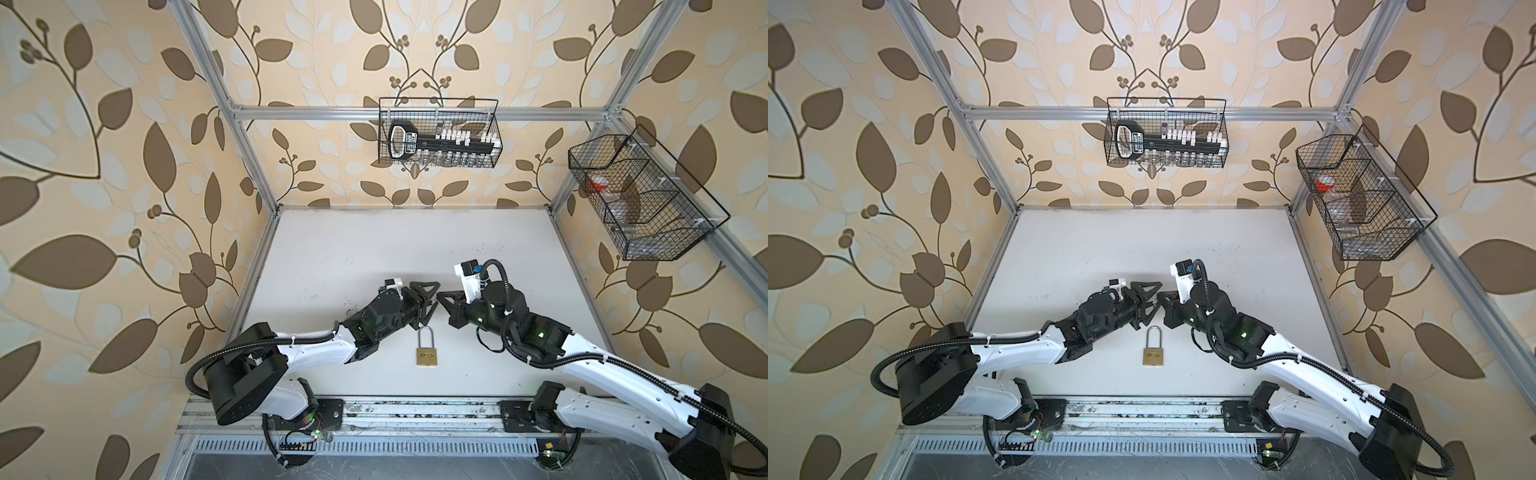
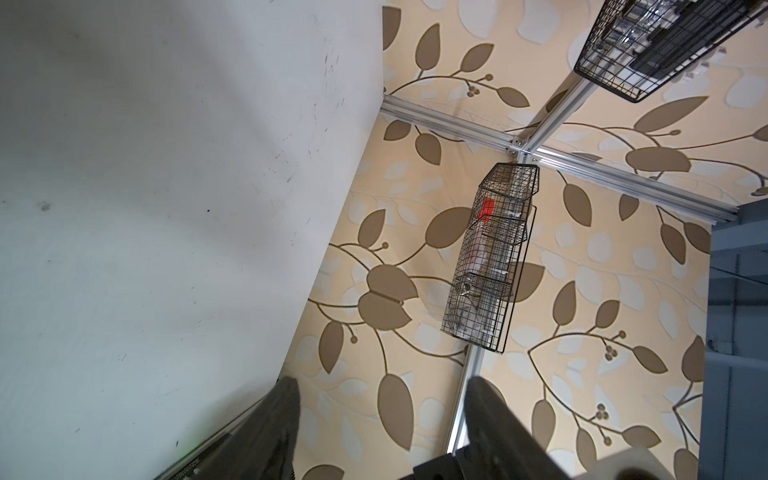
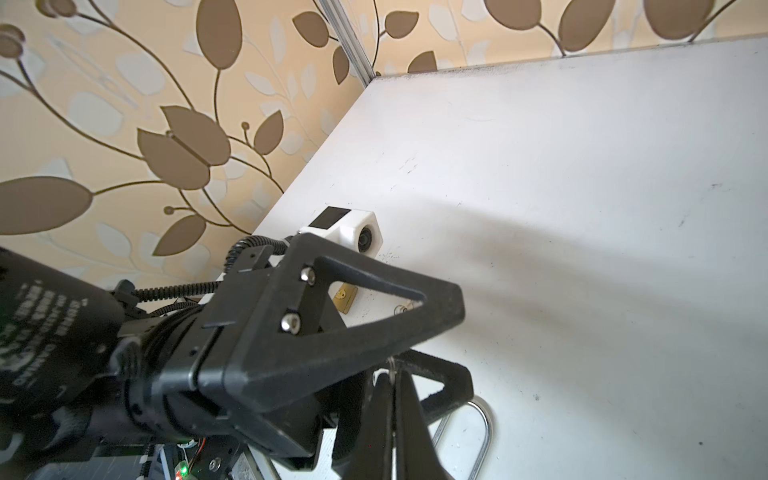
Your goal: Unlock with the key
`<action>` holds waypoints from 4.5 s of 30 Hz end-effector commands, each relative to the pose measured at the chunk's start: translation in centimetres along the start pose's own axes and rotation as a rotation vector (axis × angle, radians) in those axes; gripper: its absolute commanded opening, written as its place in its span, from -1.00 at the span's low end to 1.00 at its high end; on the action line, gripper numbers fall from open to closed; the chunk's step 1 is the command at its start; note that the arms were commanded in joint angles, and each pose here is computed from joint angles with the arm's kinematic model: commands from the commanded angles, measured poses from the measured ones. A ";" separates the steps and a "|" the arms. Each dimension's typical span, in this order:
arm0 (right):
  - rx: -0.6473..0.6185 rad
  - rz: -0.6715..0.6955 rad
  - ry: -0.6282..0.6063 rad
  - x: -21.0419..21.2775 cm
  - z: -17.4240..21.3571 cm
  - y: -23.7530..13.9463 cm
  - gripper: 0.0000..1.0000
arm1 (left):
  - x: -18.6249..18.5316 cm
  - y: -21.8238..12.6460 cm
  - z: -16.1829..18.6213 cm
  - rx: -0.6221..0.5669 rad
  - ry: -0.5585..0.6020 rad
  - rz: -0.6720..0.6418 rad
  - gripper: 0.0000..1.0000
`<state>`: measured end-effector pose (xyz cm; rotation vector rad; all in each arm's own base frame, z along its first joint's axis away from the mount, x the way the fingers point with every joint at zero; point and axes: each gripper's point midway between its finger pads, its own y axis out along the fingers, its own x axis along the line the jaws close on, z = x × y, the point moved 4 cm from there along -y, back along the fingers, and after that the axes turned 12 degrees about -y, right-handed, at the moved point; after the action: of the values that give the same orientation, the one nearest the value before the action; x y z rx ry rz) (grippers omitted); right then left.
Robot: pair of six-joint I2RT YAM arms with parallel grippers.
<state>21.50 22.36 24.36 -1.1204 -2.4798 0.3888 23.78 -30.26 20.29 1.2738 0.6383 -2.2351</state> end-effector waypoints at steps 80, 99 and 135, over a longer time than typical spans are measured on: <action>-0.258 -0.298 -0.175 -1.0 1.0 0.0 0.13 | -4.6 -7.4 -4.6 -0.018 1.442 0.031 -1.00; -0.148 -0.500 -0.173 2.9 2.9 3.1 -0.11 | -4.5 -6.5 -0.8 0.267 1.317 0.211 -1.00; -0.061 -0.515 -0.122 2.6 3.6 5.1 -0.43 | -3.9 -6.1 -0.5 0.254 1.327 0.197 -1.00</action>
<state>21.35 27.04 18.84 -0.4703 -2.7594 0.2541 22.31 -24.64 22.62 2.7602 0.6025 -1.1696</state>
